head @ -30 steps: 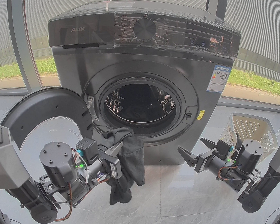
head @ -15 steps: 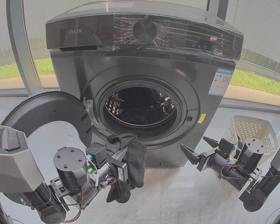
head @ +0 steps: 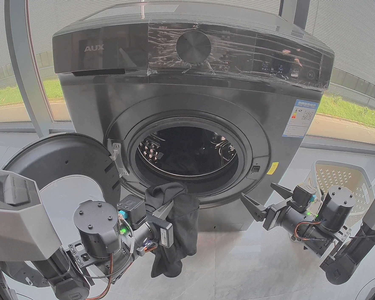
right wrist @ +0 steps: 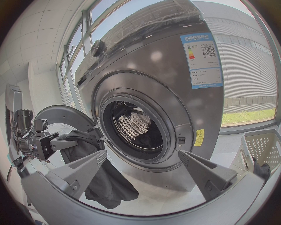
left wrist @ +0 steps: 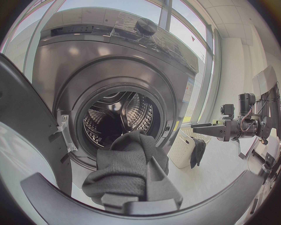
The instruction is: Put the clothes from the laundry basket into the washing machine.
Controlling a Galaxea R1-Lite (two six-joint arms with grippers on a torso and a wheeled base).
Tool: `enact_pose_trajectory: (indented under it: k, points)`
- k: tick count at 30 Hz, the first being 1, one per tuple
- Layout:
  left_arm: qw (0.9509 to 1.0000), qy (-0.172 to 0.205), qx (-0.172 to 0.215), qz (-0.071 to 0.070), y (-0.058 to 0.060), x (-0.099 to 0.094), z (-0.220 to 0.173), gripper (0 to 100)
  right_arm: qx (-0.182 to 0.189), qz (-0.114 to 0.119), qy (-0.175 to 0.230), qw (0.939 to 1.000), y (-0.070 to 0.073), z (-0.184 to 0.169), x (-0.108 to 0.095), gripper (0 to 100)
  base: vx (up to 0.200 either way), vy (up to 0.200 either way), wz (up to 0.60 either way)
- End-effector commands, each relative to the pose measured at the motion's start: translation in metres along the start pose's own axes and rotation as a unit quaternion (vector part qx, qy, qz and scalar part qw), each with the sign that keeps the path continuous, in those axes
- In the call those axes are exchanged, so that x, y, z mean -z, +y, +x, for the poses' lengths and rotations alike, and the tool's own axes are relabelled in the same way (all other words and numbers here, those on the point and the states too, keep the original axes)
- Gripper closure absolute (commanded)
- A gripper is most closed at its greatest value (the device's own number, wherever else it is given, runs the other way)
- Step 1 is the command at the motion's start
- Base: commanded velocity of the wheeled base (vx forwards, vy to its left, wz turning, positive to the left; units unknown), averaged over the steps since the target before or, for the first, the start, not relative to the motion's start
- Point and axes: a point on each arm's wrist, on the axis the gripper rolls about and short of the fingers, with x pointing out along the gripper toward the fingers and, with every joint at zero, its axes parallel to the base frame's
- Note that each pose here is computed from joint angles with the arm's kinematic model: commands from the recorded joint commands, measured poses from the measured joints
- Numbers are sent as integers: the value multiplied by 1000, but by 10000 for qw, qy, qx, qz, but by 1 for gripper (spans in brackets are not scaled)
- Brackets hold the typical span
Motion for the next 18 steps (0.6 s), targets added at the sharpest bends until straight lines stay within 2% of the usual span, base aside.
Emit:
enact_pose_trajectory:
  k: [1, 4, 10, 18]
  points:
    - [10000, 20, 21, 11, -1, 1, -1, 100, -9, 2, 40, 10000, 0, -1, 1, 0, 0, 0, 0]
    - [10000, 64, 17, 17, -1, 4, 0, 100, -8, 2, 48, 10000, 0, -1, 2, 0, 0, 0, 0]
    - [10000, 63, 17, 18, -2, 4, 1, 100, -14, 3, 64, 10000, 1, -1, 3, 0, 200, 0, 0]
    - [9998, 96, 168, 34, -11, 7, 1, 100, -38, 1, 51, 10000, 2, -2, 2, 0, 0, 0, 0]
